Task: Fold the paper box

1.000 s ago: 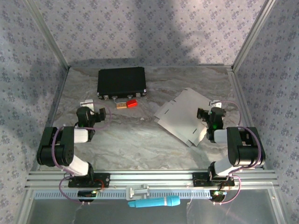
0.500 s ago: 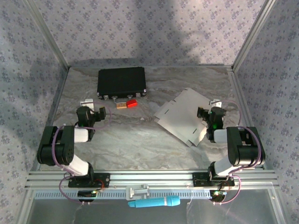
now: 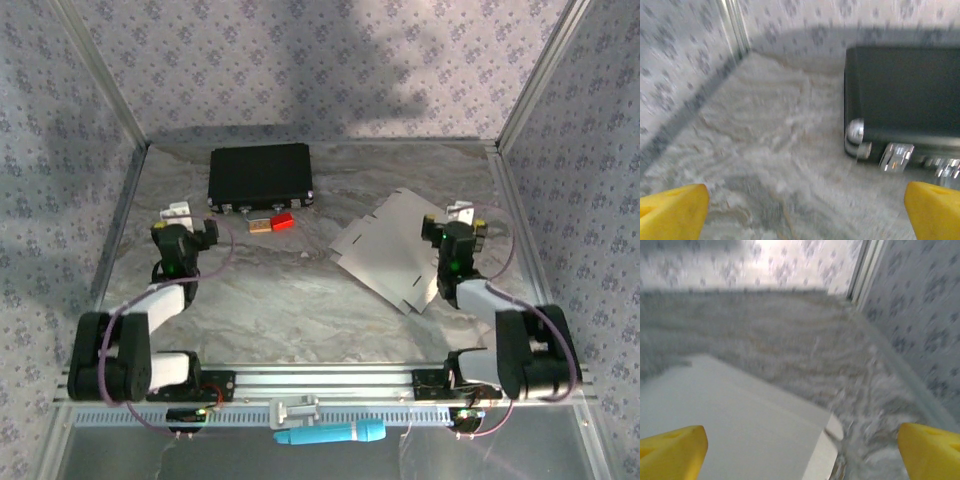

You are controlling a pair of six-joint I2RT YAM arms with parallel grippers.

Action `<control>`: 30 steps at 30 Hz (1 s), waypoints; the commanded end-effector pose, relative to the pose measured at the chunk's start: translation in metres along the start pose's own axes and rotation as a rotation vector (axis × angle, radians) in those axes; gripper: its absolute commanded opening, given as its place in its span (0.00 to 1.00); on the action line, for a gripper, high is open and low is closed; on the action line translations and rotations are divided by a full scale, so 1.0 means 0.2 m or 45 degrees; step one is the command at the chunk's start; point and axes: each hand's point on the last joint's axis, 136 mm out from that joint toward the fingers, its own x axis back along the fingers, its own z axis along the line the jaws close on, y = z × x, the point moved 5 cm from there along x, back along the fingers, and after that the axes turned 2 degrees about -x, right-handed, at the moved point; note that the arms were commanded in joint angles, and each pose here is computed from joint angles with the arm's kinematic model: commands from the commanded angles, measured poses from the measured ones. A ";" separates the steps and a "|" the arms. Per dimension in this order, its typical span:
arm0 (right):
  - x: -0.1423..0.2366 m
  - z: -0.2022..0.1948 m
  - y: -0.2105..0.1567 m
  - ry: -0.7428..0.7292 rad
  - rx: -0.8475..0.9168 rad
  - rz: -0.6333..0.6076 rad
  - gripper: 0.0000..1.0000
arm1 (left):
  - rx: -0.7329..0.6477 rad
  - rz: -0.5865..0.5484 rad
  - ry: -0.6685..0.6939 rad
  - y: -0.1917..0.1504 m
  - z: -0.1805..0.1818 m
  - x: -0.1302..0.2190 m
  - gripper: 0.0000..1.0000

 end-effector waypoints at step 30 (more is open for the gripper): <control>0.73 0.19 0.16 0.392 -0.985 1.164 0.72 | 1.148 1.187 -0.869 -0.23 -1.44 0.74 0.61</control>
